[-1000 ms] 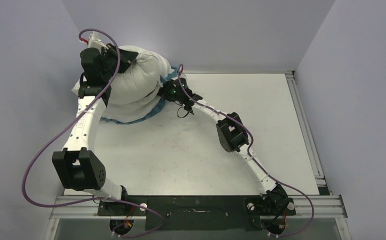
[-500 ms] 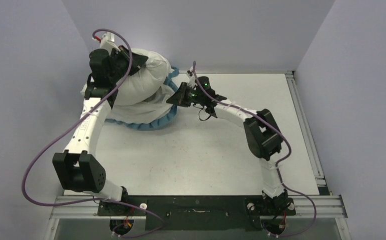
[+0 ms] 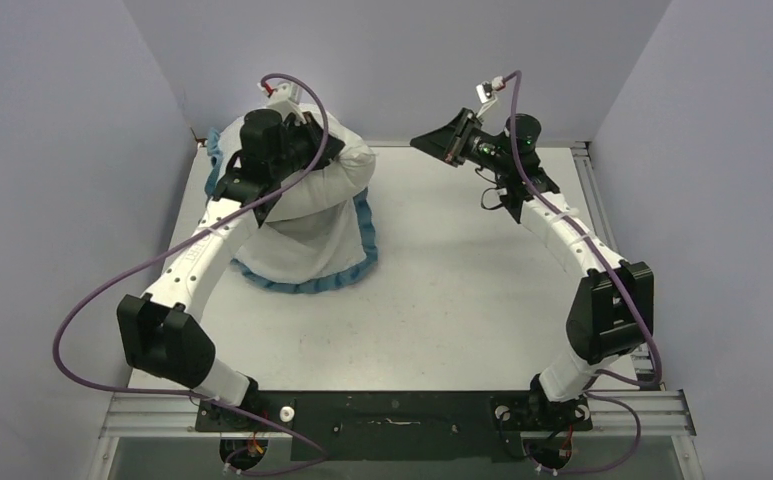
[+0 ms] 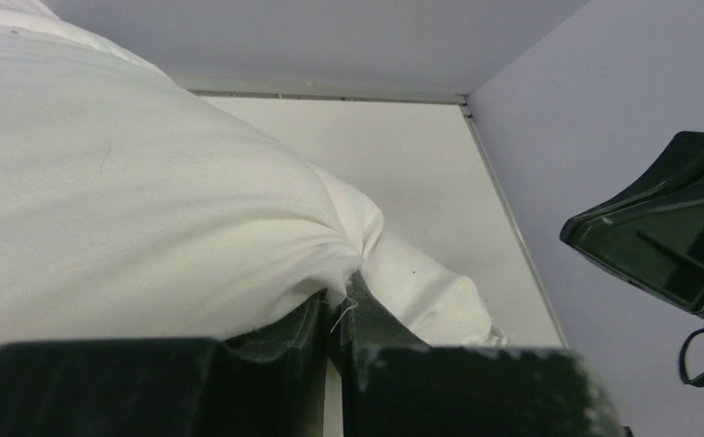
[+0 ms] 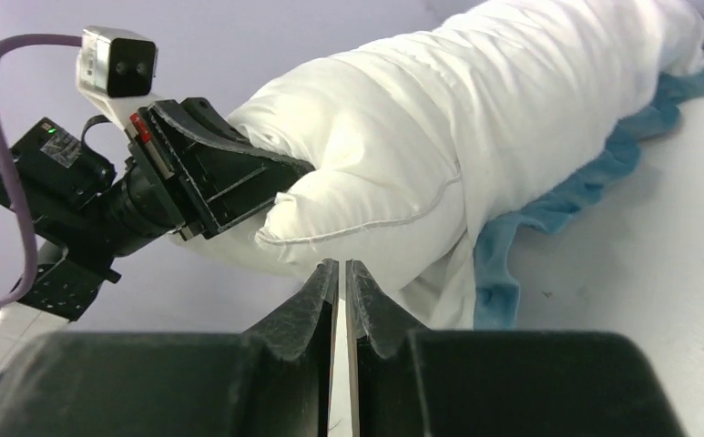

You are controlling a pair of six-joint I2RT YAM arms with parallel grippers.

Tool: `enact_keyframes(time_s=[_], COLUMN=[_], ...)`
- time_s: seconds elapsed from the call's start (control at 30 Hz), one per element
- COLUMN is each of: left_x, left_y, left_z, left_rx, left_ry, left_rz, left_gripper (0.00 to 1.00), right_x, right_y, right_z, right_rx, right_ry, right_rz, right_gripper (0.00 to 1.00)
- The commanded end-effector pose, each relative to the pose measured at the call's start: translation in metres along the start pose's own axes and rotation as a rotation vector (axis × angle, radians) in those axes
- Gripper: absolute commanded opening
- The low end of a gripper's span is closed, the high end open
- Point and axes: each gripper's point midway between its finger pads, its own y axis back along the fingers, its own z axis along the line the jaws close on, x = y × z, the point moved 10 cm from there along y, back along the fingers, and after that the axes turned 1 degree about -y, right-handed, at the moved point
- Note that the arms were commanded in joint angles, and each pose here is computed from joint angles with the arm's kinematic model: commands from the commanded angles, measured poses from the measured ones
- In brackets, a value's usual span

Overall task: Put the pillow into the pillowcase
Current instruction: Stuff the pillow into the pillowcase.

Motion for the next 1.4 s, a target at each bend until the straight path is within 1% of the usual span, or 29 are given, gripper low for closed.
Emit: enact_keyframes(time_s=[0.0, 0.03, 0.07, 0.1, 0.13, 0.17, 0.2, 0.3, 0.33, 0.4, 0.47, 0.57, 0.6, 0.63, 0.67, 0.7, 0.73, 0.77, 0.8, 0.83, 0.97, 1.03, 1.13, 1.23, 1.3, 1.37], left_x=[0.026, 0.031, 0.033, 0.033, 0.031, 0.029, 0.027, 0.016, 0.012, 0.006, 0.003, -0.003, -0.005, -0.007, -0.008, -0.011, -0.013, -0.014, -0.016, -0.017, -0.021, -0.024, -0.03, -0.036, -0.036, -0.036], left_y=[-0.017, -0.017, -0.017, -0.015, -0.014, -0.012, -0.01, -0.003, 0.0, 0.007, 0.014, 0.022, 0.024, 0.026, 0.027, 0.029, 0.03, 0.031, 0.031, 0.031, 0.028, 0.026, 0.023, 0.021, 0.018, 0.016], left_z=[0.016, 0.017, 0.018, 0.017, 0.016, 0.014, 0.013, 0.012, 0.013, 0.015, 0.019, 0.024, 0.025, 0.025, 0.027, 0.029, 0.03, 0.031, 0.033, 0.035, 0.038, 0.037, 0.028, 0.013, -0.001, -0.007], left_rx=[-0.127, -0.125, -0.126, -0.122, -0.117, -0.111, -0.107, -0.113, -0.12, -0.127, -0.125, -0.123, -0.119, -0.113, -0.11, -0.107, -0.104, -0.103, -0.106, -0.105, -0.09, -0.079, -0.034, 0.013, 0.055, 0.093], left_ry=[-0.116, -0.095, -0.081, -0.075, -0.07, -0.068, -0.067, -0.055, -0.049, -0.035, -0.018, 0.0, 0.008, 0.016, 0.026, 0.037, 0.044, 0.046, 0.05, 0.057, 0.07, 0.077, 0.085, 0.069, 0.069, 0.118], left_rz=[0.075, 0.088, 0.091, 0.085, 0.075, 0.065, 0.055, 0.044, 0.046, 0.048, 0.042, 0.029, 0.025, 0.02, 0.016, 0.008, 0.004, 0.001, -0.004, -0.005, -0.007, -0.01, -0.016, -0.028, -0.04, -0.06], left_gripper=[0.0, 0.0, 0.0, 0.0, 0.0, 0.0, 0.0, 0.0, 0.0, 0.0, 0.0, 0.0, 0.0, 0.0, 0.0, 0.0, 0.0, 0.0, 0.0, 0.0, 0.0, 0.0, 0.0, 0.0, 0.0, 0.0], right_x=[0.025, 0.034, 0.044, 0.054, 0.065, 0.077, 0.088, 0.117, 0.128, 0.141, 0.146, 0.151, 0.151, 0.152, 0.152, 0.15, 0.149, 0.147, 0.143, 0.13, 0.089, 0.063, 0.023, -0.018, -0.045, -0.063], right_y=[0.015, 0.016, 0.015, 0.013, 0.009, 0.005, -0.002, -0.033, -0.047, -0.076, -0.106, -0.151, -0.165, -0.176, -0.183, -0.186, -0.186, -0.183, -0.179, -0.17, -0.135, -0.112, -0.079, -0.059, -0.047, -0.036], right_z=[-0.014, -0.024, -0.035, -0.047, -0.058, -0.069, -0.078, -0.101, -0.116, -0.128, -0.138, -0.145, -0.142, -0.138, -0.132, -0.125, -0.119, -0.113, -0.106, -0.093, -0.053, -0.027, 0.005, 0.041, 0.07, 0.092], right_rx=[0.102, 0.163, 0.204, 0.235, 0.259, 0.275, 0.289, 0.293, 0.3, 0.282, 0.256, 0.219, 0.172, 0.136, 0.097, 0.043, 0.007, -0.031, -0.057, -0.084, -0.216, -0.313, -0.403, -0.492, -0.558, -0.628], right_ry=[0.021, 0.027, 0.024, 0.017, 0.011, 0.011, 0.016, 0.032, 0.022, 0.021, 0.033, 0.059, 0.071, 0.077, 0.082, 0.071, 0.045, 0.022, -0.002, -0.015, -0.054, -0.062, -0.073, -0.021, 0.041, 0.083], right_rz=[0.091, 0.131, 0.185, 0.243, 0.296, 0.344, 0.376, 0.435, 0.456, 0.465, 0.447, 0.421, 0.399, 0.382, 0.363, 0.342, 0.328, 0.315, 0.295, 0.262, 0.198, 0.131, 0.067, 0.032, 0.013, -0.004], right_gripper=[0.05, 0.05, 0.11, 0.31, 0.49, 0.6, 0.66, 0.78, 0.83, 0.9, 0.94, 0.95, 0.95, 0.92, 0.87, 0.71, 0.52, 0.18, 0.07, 0.05, 0.05, 0.05, 0.05, 0.05, 0.05, 0.05])
